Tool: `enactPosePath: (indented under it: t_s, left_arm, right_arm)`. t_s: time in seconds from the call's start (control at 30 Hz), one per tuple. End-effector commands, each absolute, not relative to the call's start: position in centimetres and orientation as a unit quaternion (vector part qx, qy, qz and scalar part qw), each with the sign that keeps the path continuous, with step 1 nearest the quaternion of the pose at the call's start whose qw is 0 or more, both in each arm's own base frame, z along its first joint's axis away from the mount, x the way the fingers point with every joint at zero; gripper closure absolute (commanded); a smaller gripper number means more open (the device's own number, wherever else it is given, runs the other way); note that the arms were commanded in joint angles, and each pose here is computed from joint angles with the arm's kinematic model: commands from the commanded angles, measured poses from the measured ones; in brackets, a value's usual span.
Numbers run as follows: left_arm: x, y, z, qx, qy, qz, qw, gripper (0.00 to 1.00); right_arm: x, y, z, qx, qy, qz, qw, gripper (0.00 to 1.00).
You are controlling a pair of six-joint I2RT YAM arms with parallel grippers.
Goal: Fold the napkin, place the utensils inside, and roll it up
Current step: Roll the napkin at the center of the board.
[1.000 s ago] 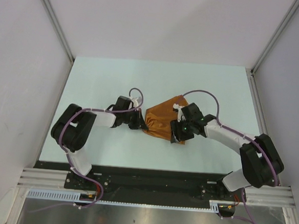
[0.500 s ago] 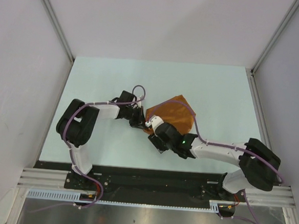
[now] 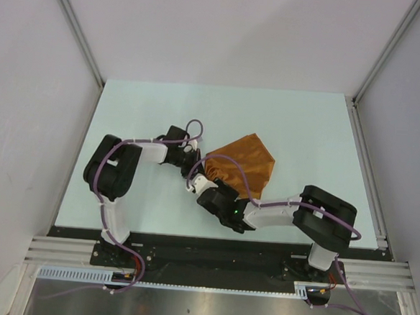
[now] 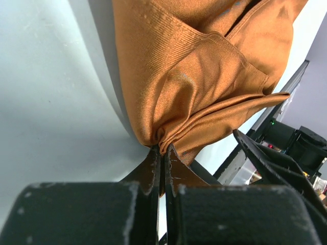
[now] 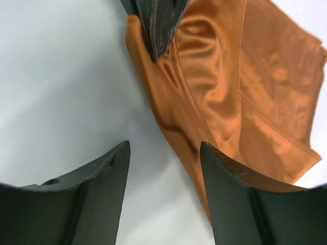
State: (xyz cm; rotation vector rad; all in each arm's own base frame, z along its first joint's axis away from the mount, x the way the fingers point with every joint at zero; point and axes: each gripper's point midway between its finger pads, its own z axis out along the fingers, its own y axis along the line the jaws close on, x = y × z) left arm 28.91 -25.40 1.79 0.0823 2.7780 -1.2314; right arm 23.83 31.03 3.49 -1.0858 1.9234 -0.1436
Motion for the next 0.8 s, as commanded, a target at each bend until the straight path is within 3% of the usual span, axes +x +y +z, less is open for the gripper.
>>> enactPosePath:
  t_s: [0.0, 0.3, 0.63, 0.7, 0.77]
  left_arm:
    - [26.1, -23.9, -0.2, 0.028, 0.928, -0.372, -0.013, 1.00]
    - [26.3, -23.6, -0.2, 0.043, 0.929, -0.367, -0.019, 1.00]
    - [26.6, -24.0, 0.2, 0.053, 0.924, -0.379, -0.014, 1.00]
    - [26.9, -24.0, 0.5, 0.053, 0.923, -0.381, -0.010, 0.91]
    - [27.6, -23.9, 1.1, 0.052, 0.922, -0.384, 0.007, 0.72]
  right_arm:
    - [25.2, 31.2, 4.0, -0.428, 0.761, -0.109, 0.475, 0.38]
    - [26.0, 29.2, 1.1, -0.437, 0.773, -0.154, 0.434, 0.46]
    - [24.5, 30.6, -0.1, -0.502, 0.777, -0.054, 0.375, 0.87]
    - [23.9, 31.0, -0.2, -0.516, 0.777, -0.033, 0.361, 0.92]
    - [22.8, 30.7, -0.8, -0.532, 0.783, -0.008, 0.321, 1.00]
